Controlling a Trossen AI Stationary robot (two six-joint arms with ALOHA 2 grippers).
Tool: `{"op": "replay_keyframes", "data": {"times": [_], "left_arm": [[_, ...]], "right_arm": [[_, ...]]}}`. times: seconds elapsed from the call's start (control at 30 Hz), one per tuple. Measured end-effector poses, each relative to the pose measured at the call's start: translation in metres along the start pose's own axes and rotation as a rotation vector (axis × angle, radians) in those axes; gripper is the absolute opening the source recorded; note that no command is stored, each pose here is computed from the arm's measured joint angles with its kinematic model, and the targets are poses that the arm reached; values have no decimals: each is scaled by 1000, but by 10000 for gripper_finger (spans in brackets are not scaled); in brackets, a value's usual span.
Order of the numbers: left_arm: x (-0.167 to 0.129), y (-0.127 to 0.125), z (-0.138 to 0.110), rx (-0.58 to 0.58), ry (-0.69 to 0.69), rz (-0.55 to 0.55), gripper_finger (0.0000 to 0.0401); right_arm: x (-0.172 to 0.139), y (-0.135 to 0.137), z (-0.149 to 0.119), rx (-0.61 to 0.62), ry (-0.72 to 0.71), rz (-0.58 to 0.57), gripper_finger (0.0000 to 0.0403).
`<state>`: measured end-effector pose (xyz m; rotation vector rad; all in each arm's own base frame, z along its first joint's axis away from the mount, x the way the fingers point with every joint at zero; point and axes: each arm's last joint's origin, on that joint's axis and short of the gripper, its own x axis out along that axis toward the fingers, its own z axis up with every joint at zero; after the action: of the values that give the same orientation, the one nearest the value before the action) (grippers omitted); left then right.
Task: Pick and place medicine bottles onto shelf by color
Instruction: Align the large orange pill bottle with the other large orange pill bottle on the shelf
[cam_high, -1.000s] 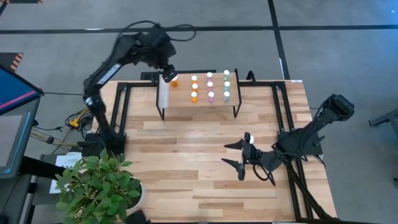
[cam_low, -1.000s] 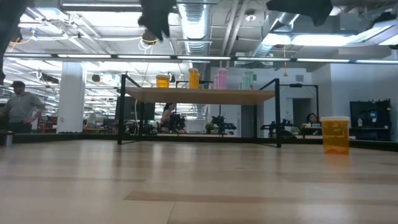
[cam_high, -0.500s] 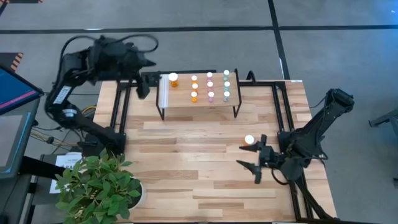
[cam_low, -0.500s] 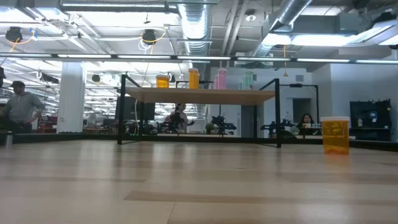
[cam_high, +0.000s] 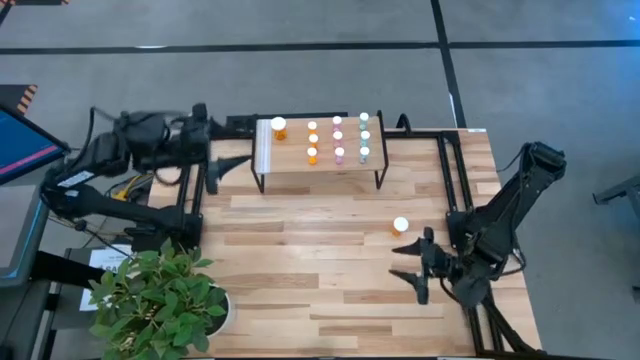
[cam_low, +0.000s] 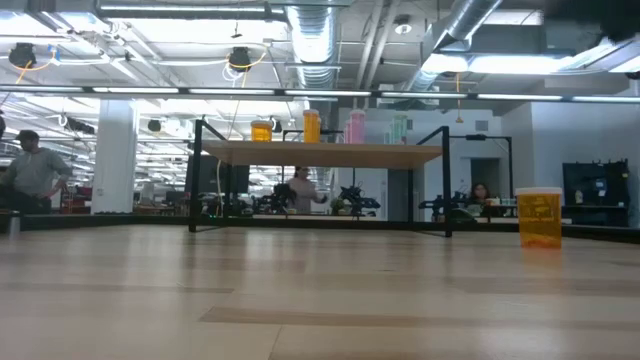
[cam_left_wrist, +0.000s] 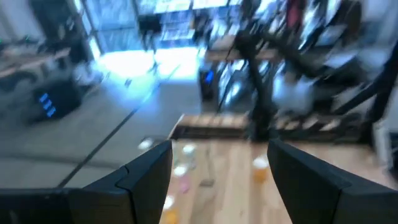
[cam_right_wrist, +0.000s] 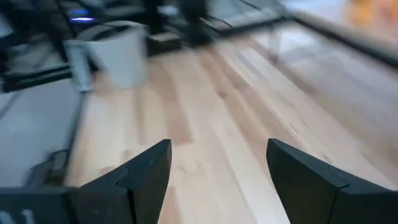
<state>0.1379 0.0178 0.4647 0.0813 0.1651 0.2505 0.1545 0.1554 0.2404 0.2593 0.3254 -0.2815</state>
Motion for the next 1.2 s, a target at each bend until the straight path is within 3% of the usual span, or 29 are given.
{"op": "replay_keyframes", "data": {"times": [0.1, 0.23, 0.47, 0.57, 0.8, 1.0, 1.2], "left_arm": [[-10, -7, -18, -28, -97, -40, 251], [-17, -15, -41, -45, -182, -77, 251], [-5, -33, -68, -33, -243, -162, 251], [7, -43, -75, 14, -270, -167, 251], [36, -63, -90, 59, -199, -189, 251], [62, -80, -107, 83, -116, -212, 251], [85, -91, -119, 98, -45, -196, 251]], "right_arm": [[5, -19, -7, 105, 75, -117, 284], [13, -34, -15, 156, 202, -234, 284], [15, -33, -17, 137, 256, -211, 284], [13, -38, -20, 148, 295, -256, 284], [12, -59, -48, 257, 303, -365, 284], [17, -70, -71, 324, 289, -344, 284], [17, -79, -82, 302, 295, -355, 284]]}}
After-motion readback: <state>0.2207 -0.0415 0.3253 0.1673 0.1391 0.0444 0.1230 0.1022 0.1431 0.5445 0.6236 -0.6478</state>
